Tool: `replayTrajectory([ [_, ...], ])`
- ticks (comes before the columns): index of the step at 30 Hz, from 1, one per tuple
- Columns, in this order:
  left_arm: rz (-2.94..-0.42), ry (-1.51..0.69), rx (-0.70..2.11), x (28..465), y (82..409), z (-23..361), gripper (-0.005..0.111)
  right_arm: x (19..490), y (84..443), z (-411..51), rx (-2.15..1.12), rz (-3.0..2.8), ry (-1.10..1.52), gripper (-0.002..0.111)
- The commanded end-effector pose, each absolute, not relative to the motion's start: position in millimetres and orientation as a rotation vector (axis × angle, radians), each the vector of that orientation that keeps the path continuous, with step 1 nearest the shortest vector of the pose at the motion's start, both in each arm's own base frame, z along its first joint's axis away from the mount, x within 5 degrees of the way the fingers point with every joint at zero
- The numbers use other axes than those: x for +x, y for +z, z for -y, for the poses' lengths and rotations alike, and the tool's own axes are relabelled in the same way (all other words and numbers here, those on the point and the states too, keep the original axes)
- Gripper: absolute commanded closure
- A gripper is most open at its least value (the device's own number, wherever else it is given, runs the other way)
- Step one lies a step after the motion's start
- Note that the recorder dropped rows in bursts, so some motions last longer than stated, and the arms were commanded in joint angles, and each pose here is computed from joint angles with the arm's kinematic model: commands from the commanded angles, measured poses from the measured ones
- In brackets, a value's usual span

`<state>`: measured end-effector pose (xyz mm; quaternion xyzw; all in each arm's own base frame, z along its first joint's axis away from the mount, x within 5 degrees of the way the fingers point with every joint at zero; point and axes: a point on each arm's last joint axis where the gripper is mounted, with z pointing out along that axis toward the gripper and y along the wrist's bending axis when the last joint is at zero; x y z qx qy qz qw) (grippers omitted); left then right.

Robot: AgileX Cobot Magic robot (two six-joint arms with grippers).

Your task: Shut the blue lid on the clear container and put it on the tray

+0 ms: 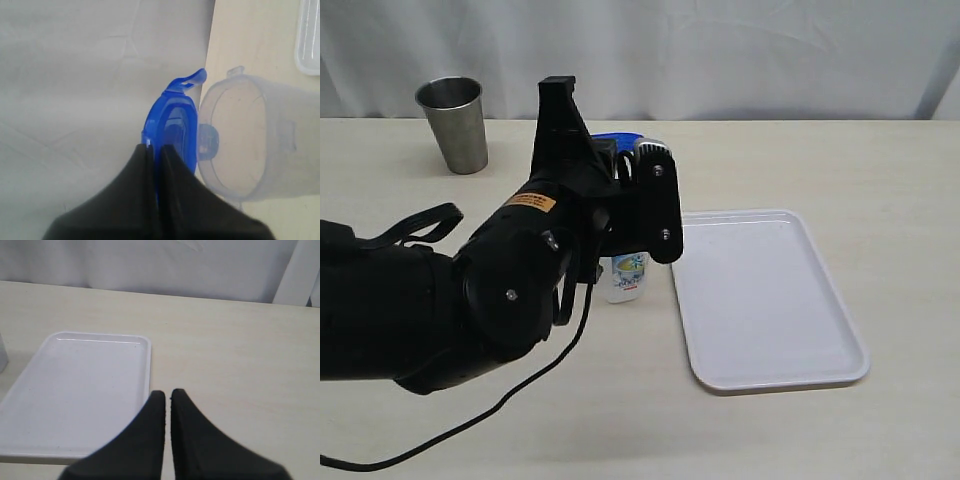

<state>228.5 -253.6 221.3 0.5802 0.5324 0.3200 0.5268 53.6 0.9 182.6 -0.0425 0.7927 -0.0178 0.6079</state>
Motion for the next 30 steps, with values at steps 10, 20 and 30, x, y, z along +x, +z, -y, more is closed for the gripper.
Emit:
replayTrajectory([
  [10,-1.289,0.696,1.472,224,214,257,0.107,53,182,-1,-0.103,-1.826,-0.041,0.104],
  [20,-1.329,0.630,1.505,222,209,259,0.107,53,182,-1,-0.103,-1.826,-0.041,0.104],
  [30,-1.362,0.612,1.501,221,208,258,0.107,53,182,-1,-0.103,-1.826,-0.041,0.104],
])
